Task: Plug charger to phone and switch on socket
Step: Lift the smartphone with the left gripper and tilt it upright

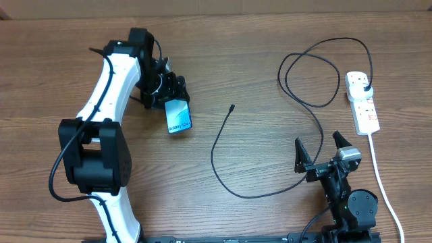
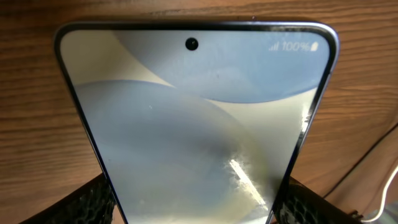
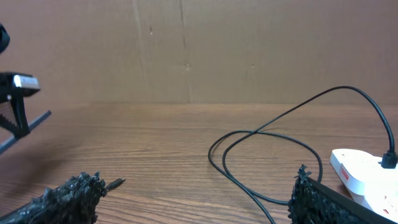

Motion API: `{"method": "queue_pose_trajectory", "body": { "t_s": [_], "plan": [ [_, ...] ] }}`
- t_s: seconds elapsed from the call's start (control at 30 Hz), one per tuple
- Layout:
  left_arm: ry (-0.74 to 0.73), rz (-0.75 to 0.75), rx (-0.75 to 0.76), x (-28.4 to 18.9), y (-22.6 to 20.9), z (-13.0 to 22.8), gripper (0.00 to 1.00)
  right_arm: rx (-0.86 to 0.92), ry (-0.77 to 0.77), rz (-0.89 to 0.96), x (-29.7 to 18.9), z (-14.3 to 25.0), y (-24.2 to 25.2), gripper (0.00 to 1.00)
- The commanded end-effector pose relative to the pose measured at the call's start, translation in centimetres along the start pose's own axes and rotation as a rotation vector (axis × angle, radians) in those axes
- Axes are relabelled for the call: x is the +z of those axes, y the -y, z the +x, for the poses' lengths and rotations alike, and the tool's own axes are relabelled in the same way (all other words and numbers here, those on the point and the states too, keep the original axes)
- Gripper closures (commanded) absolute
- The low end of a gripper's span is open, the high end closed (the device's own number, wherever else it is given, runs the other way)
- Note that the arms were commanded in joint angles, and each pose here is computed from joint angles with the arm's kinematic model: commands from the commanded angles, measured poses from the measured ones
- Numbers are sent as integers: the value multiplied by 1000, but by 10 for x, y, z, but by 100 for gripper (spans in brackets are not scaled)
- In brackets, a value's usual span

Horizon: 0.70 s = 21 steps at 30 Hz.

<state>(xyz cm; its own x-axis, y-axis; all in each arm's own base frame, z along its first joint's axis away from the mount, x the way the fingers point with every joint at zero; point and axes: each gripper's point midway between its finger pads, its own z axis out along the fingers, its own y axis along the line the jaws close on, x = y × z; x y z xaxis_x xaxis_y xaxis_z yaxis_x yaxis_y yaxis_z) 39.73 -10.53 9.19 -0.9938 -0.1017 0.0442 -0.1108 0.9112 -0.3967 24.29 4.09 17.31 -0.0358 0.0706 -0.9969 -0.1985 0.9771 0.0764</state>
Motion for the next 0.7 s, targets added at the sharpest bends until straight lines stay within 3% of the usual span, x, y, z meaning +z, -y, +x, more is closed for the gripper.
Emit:
{"method": "queue_pose_trajectory", "body": {
  "t_s": [0.0, 0.43, 0.67],
  "plan": [
    [46, 40, 16, -23, 23, -10, 34, -2, 2, 8, 0, 2, 1, 0],
    [151, 17, 88, -97, 70, 9, 34, -2, 2, 8, 0, 2, 1, 0],
    [116, 33, -4, -105, 81, 31, 33, -2, 2, 8, 0, 2, 1, 0]
  ]
}}
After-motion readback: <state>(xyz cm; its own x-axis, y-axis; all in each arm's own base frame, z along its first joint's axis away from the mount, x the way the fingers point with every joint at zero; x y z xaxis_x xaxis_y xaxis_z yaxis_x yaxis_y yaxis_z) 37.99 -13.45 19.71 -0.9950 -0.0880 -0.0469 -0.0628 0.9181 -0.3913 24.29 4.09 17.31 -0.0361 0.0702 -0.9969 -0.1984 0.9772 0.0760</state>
